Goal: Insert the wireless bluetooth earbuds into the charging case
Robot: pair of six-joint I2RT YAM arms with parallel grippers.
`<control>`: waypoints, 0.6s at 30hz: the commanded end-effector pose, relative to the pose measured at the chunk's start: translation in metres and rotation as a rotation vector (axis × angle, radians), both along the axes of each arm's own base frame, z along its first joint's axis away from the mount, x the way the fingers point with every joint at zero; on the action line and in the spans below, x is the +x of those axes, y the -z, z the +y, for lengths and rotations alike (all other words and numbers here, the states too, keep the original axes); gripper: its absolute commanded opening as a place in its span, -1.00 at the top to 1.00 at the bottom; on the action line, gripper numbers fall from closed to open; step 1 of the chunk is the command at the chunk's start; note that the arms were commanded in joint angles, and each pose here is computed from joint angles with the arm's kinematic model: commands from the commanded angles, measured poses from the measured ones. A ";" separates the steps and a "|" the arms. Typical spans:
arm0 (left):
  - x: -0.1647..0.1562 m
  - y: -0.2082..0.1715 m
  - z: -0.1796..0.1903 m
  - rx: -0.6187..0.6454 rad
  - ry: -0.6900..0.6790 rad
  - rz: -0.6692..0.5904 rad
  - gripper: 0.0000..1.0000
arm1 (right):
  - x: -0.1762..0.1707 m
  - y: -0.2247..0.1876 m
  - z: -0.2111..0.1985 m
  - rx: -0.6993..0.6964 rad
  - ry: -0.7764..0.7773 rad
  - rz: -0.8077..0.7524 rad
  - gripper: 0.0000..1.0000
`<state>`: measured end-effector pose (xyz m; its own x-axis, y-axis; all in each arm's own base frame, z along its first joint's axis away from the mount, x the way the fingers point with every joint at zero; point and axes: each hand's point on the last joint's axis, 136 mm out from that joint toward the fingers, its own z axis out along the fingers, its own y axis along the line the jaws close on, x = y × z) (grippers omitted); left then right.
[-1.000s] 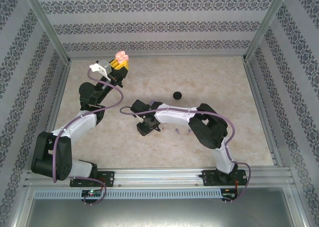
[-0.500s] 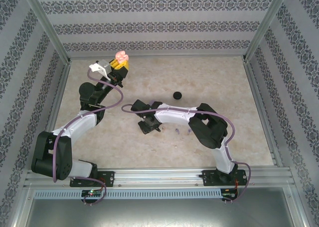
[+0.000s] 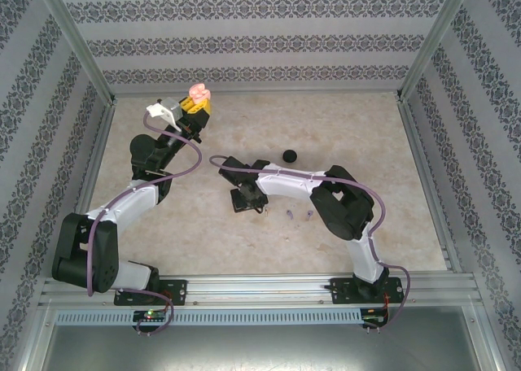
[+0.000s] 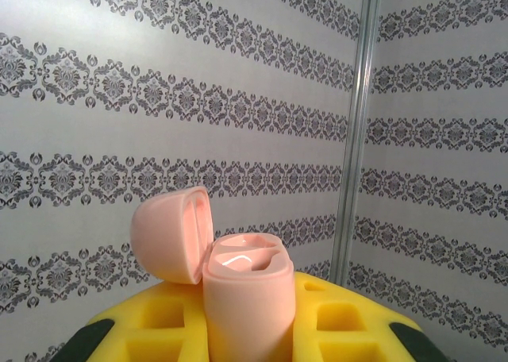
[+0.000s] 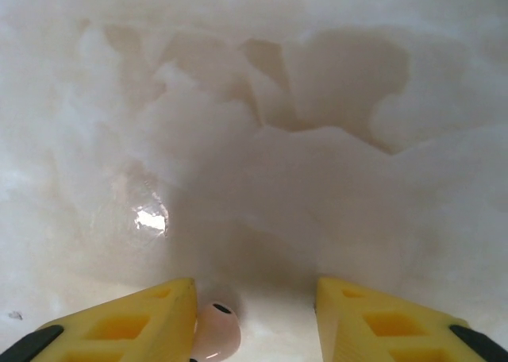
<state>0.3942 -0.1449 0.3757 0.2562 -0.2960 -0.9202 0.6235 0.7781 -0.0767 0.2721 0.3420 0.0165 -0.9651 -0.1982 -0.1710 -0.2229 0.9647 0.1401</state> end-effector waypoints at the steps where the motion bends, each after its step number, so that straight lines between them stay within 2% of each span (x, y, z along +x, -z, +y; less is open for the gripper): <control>1: -0.008 -0.021 -0.001 -0.028 0.014 -0.078 1.00 | -0.002 -0.008 0.004 0.042 0.101 0.026 0.17; 8: -0.008 -0.020 -0.001 -0.031 0.012 -0.083 1.00 | -0.003 -0.015 0.011 0.093 0.182 0.022 0.15; 10: -0.008 -0.019 -0.001 -0.033 0.013 -0.081 1.00 | -0.002 -0.021 0.013 0.093 0.166 -0.007 0.07; 14: -0.009 -0.018 -0.001 -0.039 0.019 -0.079 1.00 | 0.000 -0.020 0.012 0.039 0.124 -0.026 -0.08; 18: -0.009 -0.018 -0.001 -0.042 0.018 -0.078 1.00 | 0.002 -0.008 0.008 -0.014 0.103 -0.025 -0.14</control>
<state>0.3943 -0.1449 0.3771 0.2656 -0.3049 -0.9146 0.6268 0.7754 -0.0765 0.2708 0.3548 0.0293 -0.9805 -0.0730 -0.1824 -0.1066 0.9775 0.1820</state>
